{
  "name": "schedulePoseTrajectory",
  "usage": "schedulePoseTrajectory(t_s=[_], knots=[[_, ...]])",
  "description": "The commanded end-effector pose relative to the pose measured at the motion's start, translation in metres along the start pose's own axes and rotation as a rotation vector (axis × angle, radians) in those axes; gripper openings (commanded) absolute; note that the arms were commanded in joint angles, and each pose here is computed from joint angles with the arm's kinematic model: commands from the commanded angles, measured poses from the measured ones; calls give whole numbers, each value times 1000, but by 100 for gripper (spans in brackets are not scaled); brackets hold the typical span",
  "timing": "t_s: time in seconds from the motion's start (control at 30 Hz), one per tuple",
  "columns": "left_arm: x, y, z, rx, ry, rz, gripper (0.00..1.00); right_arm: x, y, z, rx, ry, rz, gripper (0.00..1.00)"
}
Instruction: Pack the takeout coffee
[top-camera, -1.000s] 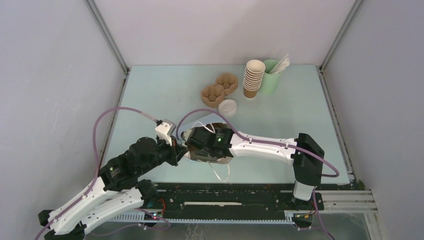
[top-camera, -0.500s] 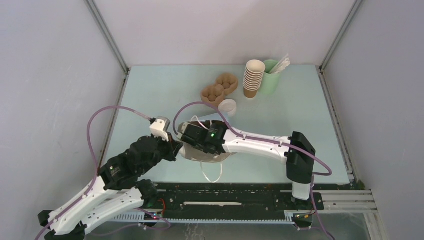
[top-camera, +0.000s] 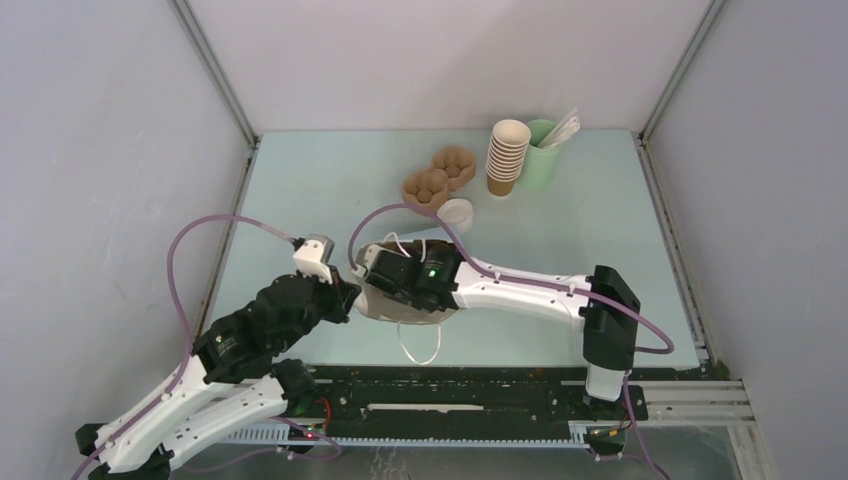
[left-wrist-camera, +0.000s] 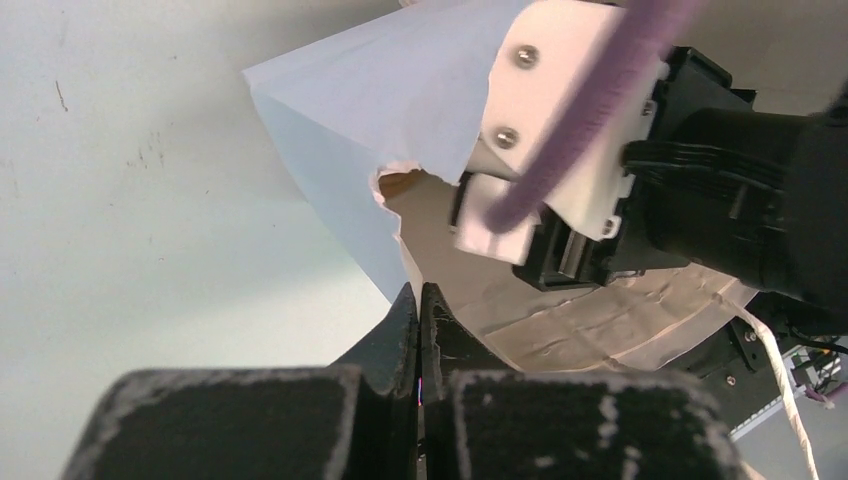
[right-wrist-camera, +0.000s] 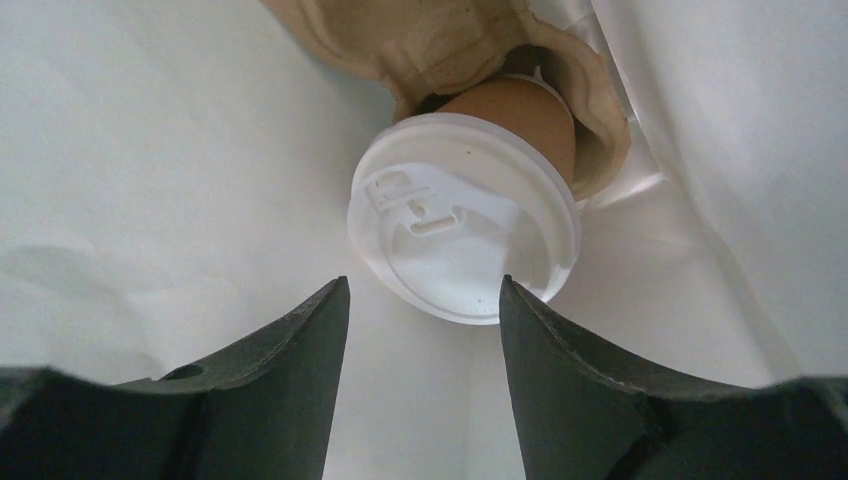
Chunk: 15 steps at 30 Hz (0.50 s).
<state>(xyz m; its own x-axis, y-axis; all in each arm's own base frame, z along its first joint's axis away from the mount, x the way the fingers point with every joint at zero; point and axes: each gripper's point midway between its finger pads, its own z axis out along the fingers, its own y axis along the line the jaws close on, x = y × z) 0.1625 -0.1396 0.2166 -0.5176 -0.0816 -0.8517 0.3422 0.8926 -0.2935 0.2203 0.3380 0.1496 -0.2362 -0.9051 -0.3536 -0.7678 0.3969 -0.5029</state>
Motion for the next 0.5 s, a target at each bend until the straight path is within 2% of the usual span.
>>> schedulePoseTrajectory(t_s=[0.0, 0.13, 0.23, 0.3, 0.4, 0.47], knots=[[-8, -2, -5, 13, -25, -4, 0, -27, -10, -36, -2, -187, 40, 65], [-6, -4, -3, 19, -11, 9, 0, -35, 1, -49, -61, -239, 12, 63], [-6, -6, -1, 25, -6, 17, 0, -33, 9, -48, -81, -227, -16, 72], [-6, -7, -1, 29, -2, 20, 0, -30, 9, -46, -65, -211, -23, 73], [-5, -7, -1, 29, -1, 21, 0, -25, 3, -43, -26, -181, -23, 68], [-5, -6, -1, 29, -3, 22, 0, -20, -2, -41, 9, -160, -27, 60]])
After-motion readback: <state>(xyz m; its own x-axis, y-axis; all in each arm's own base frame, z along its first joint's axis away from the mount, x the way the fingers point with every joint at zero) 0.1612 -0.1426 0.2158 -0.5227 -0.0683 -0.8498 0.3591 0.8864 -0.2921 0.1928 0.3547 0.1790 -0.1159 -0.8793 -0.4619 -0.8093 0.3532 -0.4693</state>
